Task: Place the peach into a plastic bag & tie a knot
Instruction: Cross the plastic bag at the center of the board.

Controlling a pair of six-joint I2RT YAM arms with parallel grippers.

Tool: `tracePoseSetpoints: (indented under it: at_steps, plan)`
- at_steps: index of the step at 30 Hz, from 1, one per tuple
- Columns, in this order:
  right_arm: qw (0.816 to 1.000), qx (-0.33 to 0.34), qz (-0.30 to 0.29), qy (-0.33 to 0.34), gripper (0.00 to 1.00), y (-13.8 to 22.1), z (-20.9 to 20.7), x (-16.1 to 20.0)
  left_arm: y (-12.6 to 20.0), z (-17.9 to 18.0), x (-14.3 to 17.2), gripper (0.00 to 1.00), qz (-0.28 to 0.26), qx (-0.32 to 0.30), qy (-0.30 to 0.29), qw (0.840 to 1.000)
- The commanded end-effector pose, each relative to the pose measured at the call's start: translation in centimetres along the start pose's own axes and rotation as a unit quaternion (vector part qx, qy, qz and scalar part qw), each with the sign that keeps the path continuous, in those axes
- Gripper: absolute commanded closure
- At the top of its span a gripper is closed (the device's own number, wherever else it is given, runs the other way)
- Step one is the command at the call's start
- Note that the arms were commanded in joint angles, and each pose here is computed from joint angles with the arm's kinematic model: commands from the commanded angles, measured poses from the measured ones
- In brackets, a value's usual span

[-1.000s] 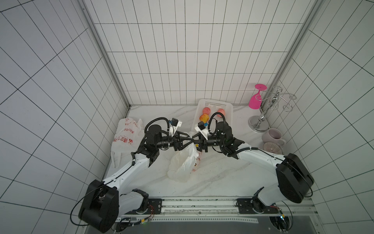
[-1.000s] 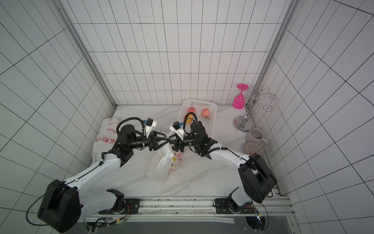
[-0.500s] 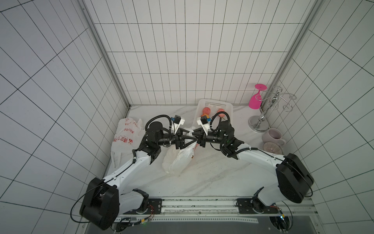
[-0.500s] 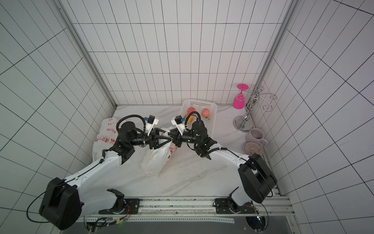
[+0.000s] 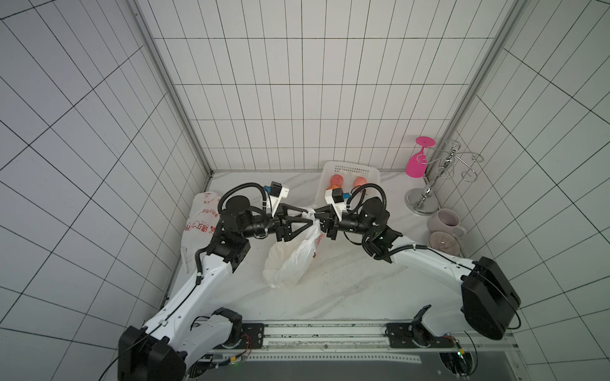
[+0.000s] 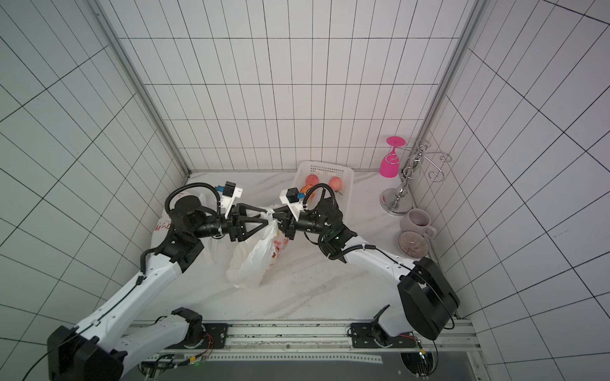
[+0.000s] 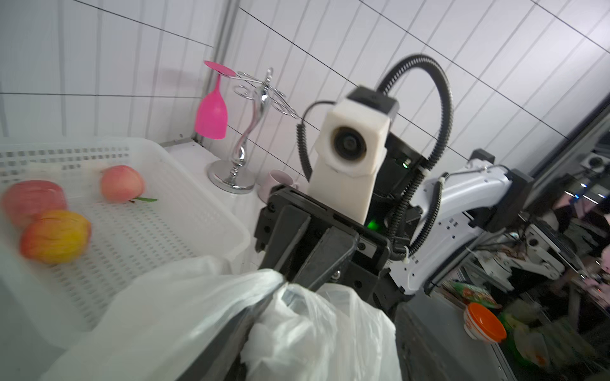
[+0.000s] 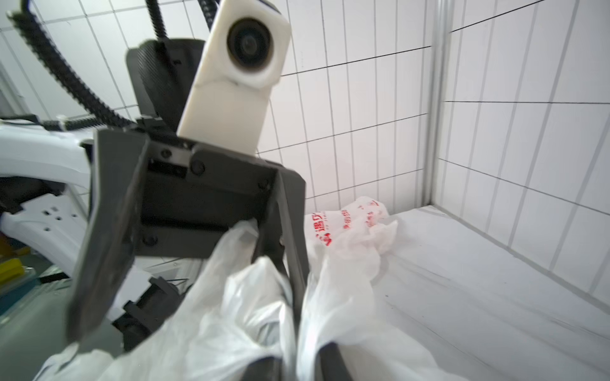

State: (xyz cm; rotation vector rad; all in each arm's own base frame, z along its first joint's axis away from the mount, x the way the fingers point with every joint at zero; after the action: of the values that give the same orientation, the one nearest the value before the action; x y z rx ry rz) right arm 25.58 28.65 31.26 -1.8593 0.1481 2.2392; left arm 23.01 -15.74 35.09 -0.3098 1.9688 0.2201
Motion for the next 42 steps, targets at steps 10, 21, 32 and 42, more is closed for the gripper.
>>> tracePoseSetpoints:
  at_steps: [10,21,32,42]
  plan:
    - [0.997,0.054,0.052,0.011,0.95,1.2,-2.2,3.6,-0.1,-0.8,-3.5,0.28,-0.035,0.043,0.002,0.998]
    - [0.997,0.049,0.05,0.013,0.95,1.4,-2.1,3.5,3.1,3.6,3.9,0.41,0.004,-0.175,0.054,0.983]
    - [0.998,0.006,0.068,0.014,0.81,0.7,-1.7,3.9,0.1,8.2,7.2,0.6,0.007,-0.121,0.122,0.985]
    - [0.994,0.034,0.095,0.043,0.54,-0.3,-2.8,4.0,-3.6,5.6,6.3,0.65,0.013,-0.006,0.087,0.996]
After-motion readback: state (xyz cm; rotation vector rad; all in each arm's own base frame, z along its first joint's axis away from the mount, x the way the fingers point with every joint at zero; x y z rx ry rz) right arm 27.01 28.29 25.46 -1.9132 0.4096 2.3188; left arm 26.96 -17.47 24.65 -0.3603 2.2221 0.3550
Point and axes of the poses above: each gripper's point midway between its finger pads, its own y axis back along the fingers, its own z axis along the line the jaws close on, x = y × z, the point moved 7 cm from there along y, back along the fingers, and after that the axes turned 4 degrees about -y, right-handed, at the moved point
